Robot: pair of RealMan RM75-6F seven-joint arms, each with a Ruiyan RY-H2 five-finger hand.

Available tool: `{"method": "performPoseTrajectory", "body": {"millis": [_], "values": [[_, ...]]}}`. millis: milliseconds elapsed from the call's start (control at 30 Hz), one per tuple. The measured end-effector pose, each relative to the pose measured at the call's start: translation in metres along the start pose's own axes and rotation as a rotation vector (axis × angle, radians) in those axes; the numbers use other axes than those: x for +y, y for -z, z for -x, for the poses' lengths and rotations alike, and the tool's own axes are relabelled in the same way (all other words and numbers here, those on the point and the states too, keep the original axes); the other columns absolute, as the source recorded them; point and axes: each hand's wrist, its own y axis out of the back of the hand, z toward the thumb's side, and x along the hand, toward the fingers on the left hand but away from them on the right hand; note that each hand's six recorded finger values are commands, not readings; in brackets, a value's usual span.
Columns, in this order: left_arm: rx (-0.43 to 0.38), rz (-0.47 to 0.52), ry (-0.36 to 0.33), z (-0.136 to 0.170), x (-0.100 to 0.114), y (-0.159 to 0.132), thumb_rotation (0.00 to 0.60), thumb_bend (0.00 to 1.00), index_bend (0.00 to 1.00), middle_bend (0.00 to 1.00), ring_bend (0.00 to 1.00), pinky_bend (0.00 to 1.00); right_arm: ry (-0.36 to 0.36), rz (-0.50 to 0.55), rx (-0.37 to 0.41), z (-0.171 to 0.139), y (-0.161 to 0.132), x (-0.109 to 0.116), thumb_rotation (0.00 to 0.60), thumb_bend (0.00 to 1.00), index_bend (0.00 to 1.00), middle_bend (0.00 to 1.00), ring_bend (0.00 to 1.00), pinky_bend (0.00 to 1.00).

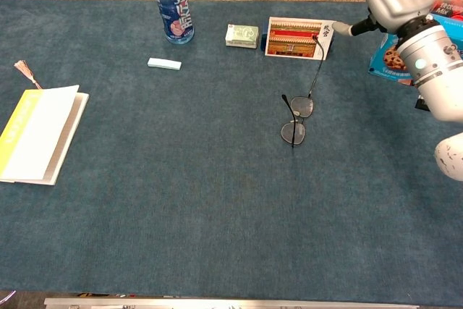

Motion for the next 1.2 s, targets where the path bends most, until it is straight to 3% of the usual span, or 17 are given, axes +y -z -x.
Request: {"method": "performPoseTrajectory", "body": {"millis": [533, 1200], "values": [[0.005, 0.005, 0.001, 0.001, -0.001, 0.003, 0.600, 0.04, 0.53, 0.50, 0.39, 0.59, 0.035, 0.095, -0.021, 0.006, -0.004, -0.015, 0.600, 0.01, 0.46, 0.34, 0.18, 0.44], [0.008, 0.007, 0.000, 0.002, 0.000, 0.004, 0.600, 0.04, 0.53, 0.50, 0.39, 0.59, 0.006, 0.187, -0.006, 0.006, -0.018, -0.030, 0.600, 0.00, 0.46, 0.34, 0.18, 0.44]]}}
